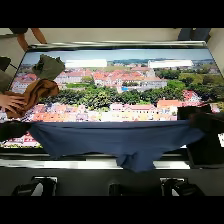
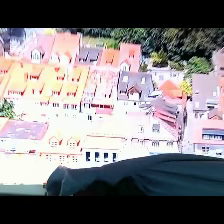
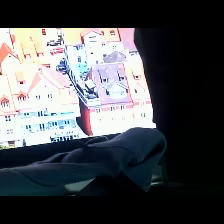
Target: Fold the shirts.
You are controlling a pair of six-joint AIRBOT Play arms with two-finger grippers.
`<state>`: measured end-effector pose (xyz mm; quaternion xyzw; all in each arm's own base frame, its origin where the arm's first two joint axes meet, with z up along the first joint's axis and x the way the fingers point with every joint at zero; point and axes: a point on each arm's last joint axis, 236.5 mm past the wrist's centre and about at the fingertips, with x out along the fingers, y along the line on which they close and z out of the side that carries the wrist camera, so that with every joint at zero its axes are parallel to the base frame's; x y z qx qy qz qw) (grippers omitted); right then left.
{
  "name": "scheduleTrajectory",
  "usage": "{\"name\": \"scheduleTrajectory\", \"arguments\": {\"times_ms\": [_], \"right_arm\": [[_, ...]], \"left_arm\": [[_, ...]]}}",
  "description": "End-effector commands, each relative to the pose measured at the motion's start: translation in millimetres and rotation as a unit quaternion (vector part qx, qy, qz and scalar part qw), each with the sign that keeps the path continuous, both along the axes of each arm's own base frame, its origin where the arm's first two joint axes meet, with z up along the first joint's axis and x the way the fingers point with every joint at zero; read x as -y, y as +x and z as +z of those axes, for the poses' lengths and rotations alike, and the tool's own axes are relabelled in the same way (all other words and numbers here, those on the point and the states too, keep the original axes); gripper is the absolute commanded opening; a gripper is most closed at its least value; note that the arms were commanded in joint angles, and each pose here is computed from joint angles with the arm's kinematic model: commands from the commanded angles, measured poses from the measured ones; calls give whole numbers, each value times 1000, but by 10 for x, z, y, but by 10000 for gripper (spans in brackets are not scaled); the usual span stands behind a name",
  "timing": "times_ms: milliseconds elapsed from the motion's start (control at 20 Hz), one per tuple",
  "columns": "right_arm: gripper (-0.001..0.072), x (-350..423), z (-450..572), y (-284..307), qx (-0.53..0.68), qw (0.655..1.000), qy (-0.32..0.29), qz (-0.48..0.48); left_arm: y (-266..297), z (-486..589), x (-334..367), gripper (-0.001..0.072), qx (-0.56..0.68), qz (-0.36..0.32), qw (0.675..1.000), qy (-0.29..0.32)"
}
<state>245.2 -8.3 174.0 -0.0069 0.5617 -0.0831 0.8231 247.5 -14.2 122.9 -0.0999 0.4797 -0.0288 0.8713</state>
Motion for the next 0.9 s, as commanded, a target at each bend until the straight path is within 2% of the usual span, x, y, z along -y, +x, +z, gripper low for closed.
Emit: {"name": "scheduleTrajectory", "arguments": {"times_ms": [0,150,250,500,550,600,650,750,850], "right_arm": [[43,-301,-1153,696,-37,999,33,12],[43,-485,-1641,1518,30,998,58,6],[43,-573,-1738,1870,84,991,94,-36],[59,-688,-1980,2057,96,976,155,-118],[211,-705,-1981,2054,94,976,158,-118],[427,-693,-1924,2038,90,978,153,-112],[506,-644,-1813,2019,84,983,132,-94],[506,-390,-1462,1961,77,993,76,-45],[485,-70,-1202,1808,63,996,61,-24]], "left_arm": [[546,-955,-38,29,-48,32,998,-39],[1074,-1472,-59,30,-79,47,993,-68],[1302,-1691,-71,30,-108,49,990,-77],[1556,-1901,91,33,-133,67,979,-138],[1554,-1886,125,116,-135,68,977,-148],[1507,-1839,131,398,-148,61,975,-153],[1438,-1775,71,594,-167,52,973,-150],[1244,-1578,-170,597,-202,23,970,-135],[846,-1421,-336,592,-251,16,955,-155]]}}
